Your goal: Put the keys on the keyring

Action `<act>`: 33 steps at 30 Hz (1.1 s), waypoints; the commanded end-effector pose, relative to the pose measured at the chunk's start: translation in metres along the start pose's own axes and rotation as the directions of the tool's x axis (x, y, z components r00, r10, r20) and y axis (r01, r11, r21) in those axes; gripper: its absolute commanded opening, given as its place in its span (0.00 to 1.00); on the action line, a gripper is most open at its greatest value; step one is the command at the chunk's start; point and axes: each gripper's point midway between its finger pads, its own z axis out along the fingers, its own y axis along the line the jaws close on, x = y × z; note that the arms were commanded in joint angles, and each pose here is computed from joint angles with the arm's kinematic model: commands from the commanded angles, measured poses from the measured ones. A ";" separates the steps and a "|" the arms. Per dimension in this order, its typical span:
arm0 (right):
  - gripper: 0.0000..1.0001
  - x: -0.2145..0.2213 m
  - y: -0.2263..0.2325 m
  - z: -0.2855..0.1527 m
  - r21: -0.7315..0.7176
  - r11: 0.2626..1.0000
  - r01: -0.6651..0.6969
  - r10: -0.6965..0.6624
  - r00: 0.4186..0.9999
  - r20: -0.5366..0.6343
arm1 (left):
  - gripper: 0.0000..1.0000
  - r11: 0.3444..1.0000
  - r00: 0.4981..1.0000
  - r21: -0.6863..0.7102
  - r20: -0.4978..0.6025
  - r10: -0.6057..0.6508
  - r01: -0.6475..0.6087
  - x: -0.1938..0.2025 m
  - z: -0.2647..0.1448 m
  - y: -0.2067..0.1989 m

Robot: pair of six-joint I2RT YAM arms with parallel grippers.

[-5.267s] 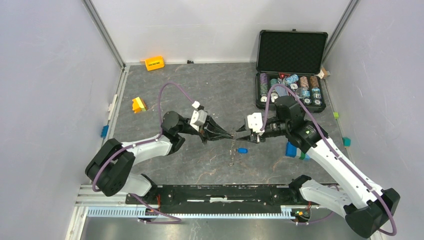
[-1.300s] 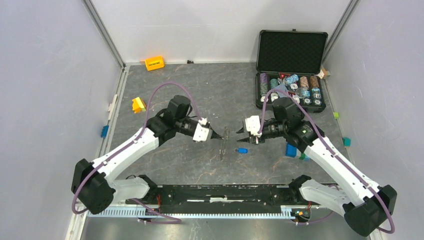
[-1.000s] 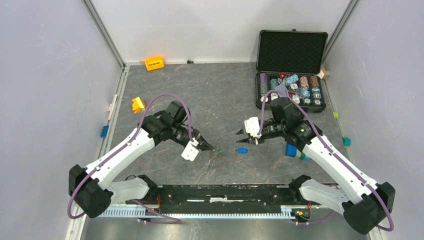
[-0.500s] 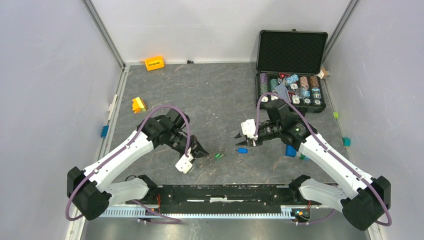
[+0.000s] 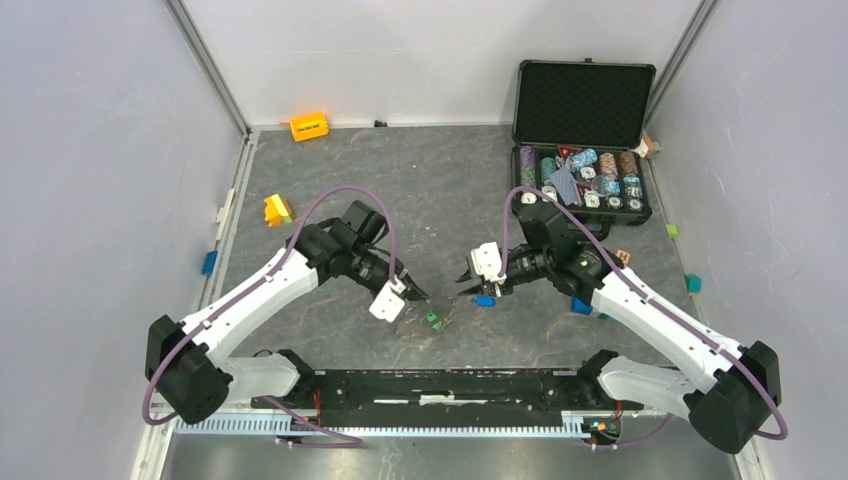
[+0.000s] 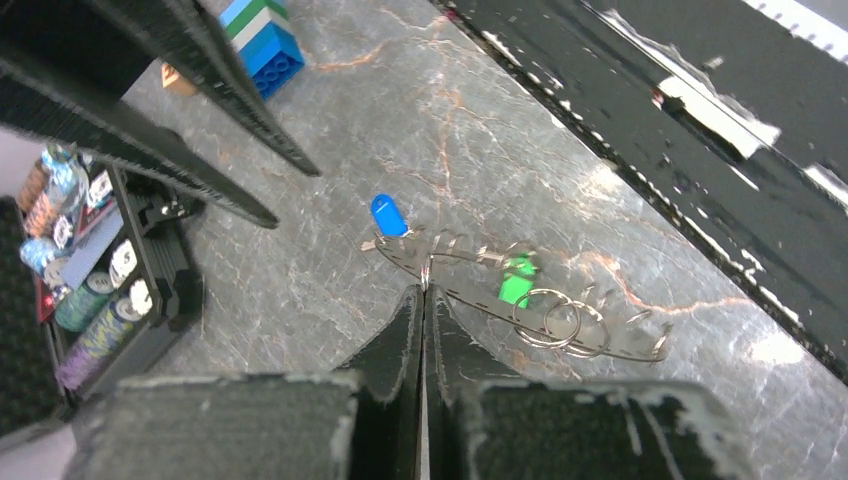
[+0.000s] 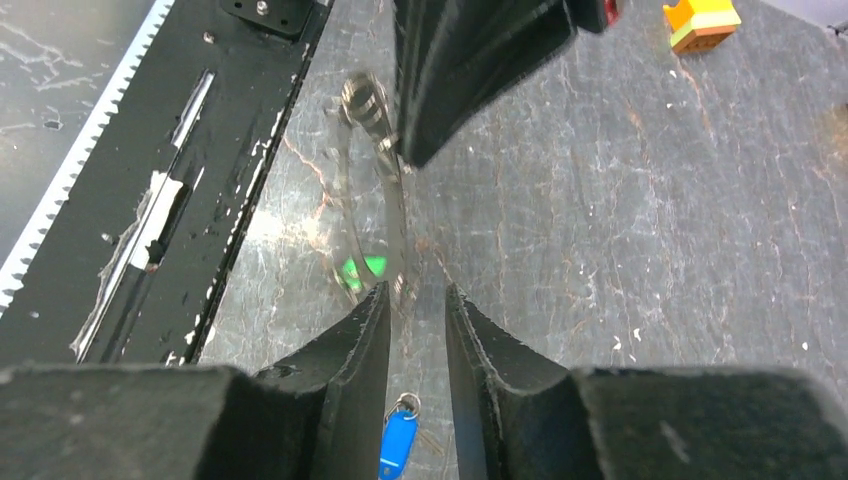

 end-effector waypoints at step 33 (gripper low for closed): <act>0.03 -0.013 -0.028 0.018 0.124 0.991 -0.058 0.053 0.998 0.041 | 0.02 0.921 0.944 -0.216 0.135 -0.301 0.325 -0.008 0.007 0.064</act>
